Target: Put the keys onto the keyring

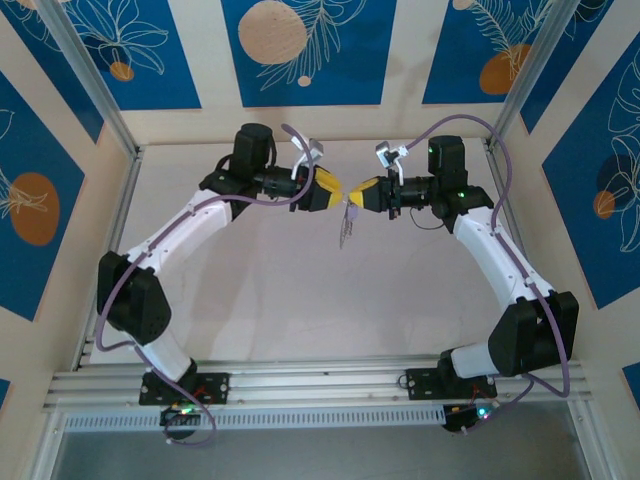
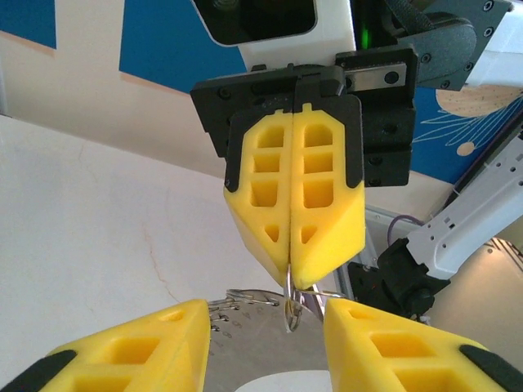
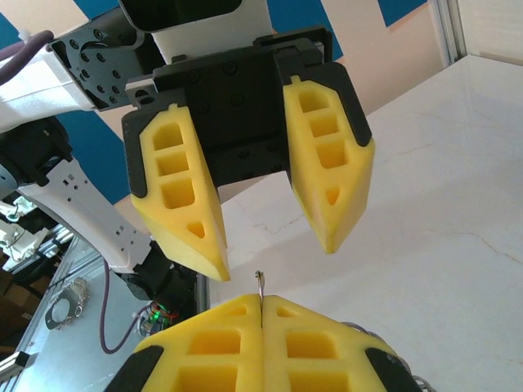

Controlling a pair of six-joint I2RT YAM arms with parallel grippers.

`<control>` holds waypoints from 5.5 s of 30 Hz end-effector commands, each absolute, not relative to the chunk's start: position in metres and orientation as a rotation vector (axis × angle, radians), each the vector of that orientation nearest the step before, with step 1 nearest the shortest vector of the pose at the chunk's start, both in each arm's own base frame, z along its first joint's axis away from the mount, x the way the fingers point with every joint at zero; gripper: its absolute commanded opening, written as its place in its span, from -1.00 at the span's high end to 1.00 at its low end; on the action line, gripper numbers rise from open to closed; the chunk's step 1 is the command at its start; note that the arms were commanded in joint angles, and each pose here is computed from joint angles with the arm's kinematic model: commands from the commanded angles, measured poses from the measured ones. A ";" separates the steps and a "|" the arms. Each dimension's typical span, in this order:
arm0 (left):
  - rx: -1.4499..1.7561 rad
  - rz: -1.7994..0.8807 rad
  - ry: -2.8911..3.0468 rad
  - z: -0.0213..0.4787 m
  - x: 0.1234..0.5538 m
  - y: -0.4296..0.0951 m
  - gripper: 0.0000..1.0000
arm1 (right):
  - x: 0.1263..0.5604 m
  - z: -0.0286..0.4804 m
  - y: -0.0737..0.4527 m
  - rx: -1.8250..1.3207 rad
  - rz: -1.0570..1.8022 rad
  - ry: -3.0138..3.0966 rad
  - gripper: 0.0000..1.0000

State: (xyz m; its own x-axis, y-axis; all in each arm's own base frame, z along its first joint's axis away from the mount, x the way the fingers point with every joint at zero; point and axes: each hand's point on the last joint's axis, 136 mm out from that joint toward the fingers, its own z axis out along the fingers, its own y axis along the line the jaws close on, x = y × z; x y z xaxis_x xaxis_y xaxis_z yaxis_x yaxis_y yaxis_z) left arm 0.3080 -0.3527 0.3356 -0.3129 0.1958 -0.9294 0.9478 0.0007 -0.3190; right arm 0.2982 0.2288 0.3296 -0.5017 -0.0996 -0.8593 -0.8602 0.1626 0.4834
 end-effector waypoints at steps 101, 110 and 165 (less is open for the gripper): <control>0.900 -1.606 1.387 0.372 0.305 -0.364 1.00 | 0.292 0.300 0.245 -0.764 1.532 1.712 1.00; 0.816 -1.604 1.338 0.380 0.303 -0.355 1.00 | 0.303 0.292 0.231 -0.676 1.506 1.741 1.00; 0.659 -1.639 1.256 0.383 0.305 -0.353 1.00 | 0.305 0.287 0.267 -0.671 1.554 1.779 1.00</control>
